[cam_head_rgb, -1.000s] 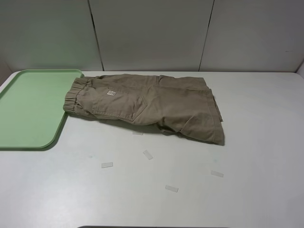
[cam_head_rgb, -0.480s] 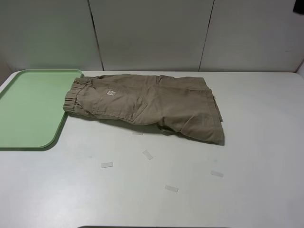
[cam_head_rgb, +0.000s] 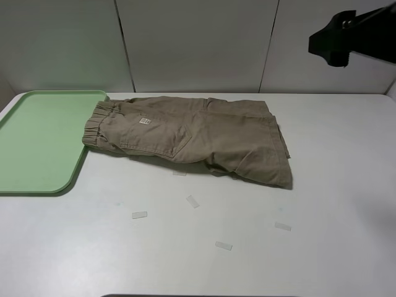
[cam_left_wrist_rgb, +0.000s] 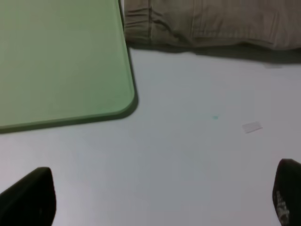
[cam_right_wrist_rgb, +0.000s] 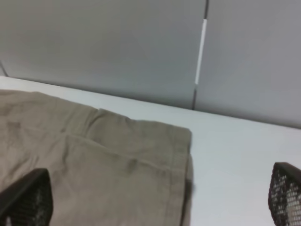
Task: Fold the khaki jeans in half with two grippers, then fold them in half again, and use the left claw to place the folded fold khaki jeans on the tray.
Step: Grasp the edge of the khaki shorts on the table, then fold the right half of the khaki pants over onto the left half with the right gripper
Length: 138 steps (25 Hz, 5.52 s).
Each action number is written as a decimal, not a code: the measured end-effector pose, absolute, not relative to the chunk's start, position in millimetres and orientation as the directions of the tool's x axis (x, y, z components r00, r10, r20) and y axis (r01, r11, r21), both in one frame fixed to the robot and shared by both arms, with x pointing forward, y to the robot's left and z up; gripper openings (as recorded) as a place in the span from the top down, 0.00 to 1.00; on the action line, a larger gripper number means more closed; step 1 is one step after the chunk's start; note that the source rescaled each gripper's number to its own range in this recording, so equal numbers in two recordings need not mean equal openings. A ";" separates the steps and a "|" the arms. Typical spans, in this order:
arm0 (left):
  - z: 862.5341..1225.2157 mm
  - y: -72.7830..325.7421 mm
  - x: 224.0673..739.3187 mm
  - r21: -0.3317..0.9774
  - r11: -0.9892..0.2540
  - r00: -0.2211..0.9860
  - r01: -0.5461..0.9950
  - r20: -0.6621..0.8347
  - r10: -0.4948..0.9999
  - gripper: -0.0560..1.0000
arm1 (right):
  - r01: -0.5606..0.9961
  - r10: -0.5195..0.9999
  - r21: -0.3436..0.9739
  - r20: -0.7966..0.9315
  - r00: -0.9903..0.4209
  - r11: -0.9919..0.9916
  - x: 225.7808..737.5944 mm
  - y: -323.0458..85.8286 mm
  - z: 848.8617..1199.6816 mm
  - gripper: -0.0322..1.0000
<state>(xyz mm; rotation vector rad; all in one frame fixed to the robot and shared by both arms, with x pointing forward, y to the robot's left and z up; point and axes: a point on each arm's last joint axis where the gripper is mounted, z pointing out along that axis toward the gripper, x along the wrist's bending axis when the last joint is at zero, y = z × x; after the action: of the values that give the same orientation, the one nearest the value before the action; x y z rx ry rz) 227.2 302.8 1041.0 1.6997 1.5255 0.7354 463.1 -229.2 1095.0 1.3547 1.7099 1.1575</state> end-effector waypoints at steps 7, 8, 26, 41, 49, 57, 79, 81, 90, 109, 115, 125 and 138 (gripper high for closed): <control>1040.8 302.9 226.6 0.818 -0.036 0.135 0.575 -0.052 0.989 0.08 | 0.308 0.947 0.950 0.052 -0.316 0.051 492.4 -212.5 1079.8 0.00; 1040.8 302.9 226.6 0.818 -0.036 0.135 0.575 -0.052 0.989 0.08 | 0.303 0.945 0.952 0.057 -0.321 0.046 495.3 -210.9 1077.8 0.00; 1040.8 302.9 226.6 0.818 -0.036 0.135 0.575 -0.052 0.989 0.08 | 0.443 0.955 0.896 0.155 -0.253 -0.028 509.1 -207.7 1049.9 0.00; 1040.8 302.9 226.6 0.818 -0.036 0.135 0.575 -0.052 0.989 0.08 | 0.630 0.991 0.769 0.131 0.003 -0.104 568.9 -259.2 1032.5 0.00; 1040.8 302.9 226.6 0.818 -0.036 0.135 0.575 -0.052 0.989 0.08 | 0.790 0.985 0.614 0.142 -0.100 -0.008 608.6 -256.7 1006.6 0.00; 1040.8 302.9 226.6 0.818 -0.036 0.135 0.575 -0.052 0.989 0.08 | 0.827 0.950 0.561 0.276 -0.149 -0.033 625.9 -259.9 977.3 0.00; 1040.4 305.1 227.0 0.818 -0.045 0.121 0.574 -0.030 0.992 0.08 | 0.904 0.961 0.425 0.231 -0.154 0.043 645.5 -288.3 898.0 0.00; 1040.4 305.1 227.0 0.818 -0.045 0.121 0.574 -0.030 0.992 0.08 | 0.903 0.960 0.428 0.232 -0.160 0.047 648.0 -285.9 897.4 0.00; 1040.4 305.1 227.0 0.818 -0.045 0.121 0.574 -0.030 0.992 0.08 | 0.916 0.953 0.395 0.248 -0.175 0.065 648.9 -270.0 879.2 0.00; 1040.4 305.2 227.0 0.817 -0.046 0.121 0.575 -0.029 0.992 0.08 | 0.903 0.946 0.416 0.241 -0.217 0.101 652.0 -240.9 867.8 0.00; 1040.6 309.0 227.4 0.819 -0.062 0.095 0.570 0.008 0.995 0.08 | 0.896 0.940 0.429 0.247 -0.235 0.112 651.6 -223.3 867.0 0.00; 1041.1 314.6 227.8 0.821 -0.085 0.058 0.565 0.063 0.996 0.08 | 0.903 0.921 0.408 0.286 -0.266 0.134 644.3 -192.4 861.5 0.67; 1041.2 314.8 227.8 0.821 -0.086 0.057 0.564 0.065 0.996 0.08 | 0.886 0.902 0.391 0.239 -0.359 0.249 637.5 -193.8 870.4 0.97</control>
<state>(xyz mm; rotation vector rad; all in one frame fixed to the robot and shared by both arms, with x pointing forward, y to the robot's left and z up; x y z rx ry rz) 227.8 314.8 1041.2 1.7199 1.5698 0.8943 637.5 -193.8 870.4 1.7584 2.4551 0.7310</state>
